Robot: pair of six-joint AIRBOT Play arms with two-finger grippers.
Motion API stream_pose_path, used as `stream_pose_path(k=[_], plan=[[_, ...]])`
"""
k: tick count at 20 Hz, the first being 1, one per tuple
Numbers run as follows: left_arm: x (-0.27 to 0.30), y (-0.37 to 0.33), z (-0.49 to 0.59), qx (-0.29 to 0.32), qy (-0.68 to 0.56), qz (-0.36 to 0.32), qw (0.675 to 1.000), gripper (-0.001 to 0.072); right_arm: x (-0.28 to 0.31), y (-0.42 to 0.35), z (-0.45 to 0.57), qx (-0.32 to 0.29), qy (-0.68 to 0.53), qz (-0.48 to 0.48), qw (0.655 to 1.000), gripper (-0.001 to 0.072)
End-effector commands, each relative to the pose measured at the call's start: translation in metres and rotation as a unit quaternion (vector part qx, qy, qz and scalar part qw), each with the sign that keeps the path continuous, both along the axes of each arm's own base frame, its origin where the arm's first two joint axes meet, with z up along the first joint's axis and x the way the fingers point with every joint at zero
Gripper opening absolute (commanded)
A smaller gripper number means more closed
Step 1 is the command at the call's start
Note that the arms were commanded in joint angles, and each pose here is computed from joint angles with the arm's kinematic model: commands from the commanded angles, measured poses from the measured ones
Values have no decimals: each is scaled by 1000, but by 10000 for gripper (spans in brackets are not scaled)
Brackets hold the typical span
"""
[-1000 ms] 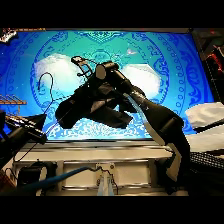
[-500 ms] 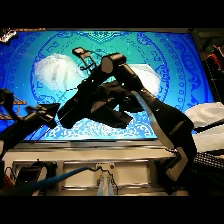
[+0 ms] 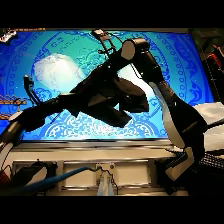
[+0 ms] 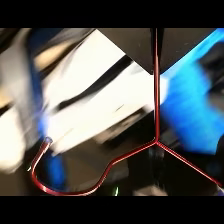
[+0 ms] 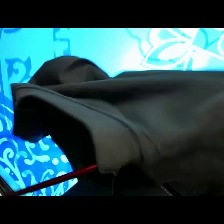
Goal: Fold the clothes and pants, and hang the long-sleeved shirts on hangers.
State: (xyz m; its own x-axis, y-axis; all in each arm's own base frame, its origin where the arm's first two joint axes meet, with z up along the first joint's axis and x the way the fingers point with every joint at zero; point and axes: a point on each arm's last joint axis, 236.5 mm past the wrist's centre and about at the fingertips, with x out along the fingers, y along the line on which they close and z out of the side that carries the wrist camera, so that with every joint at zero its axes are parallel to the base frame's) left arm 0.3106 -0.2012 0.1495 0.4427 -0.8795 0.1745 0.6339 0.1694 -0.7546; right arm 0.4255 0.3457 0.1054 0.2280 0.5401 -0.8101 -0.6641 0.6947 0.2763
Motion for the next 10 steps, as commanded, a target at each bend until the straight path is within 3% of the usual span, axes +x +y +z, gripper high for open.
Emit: stream_pose_path(k=[1,5,10], plan=[[23,31,27,-175,-11,17,984,11,4,-6,2,-2,-3,-5,1000,21],[23,34,18,-209,12,-6,978,11,8,-5,5,3,-12,-9,1000,21],[22,30,-14,-180,58,-29,982,13,23,-7,10,5,-47,-15,999,21]])
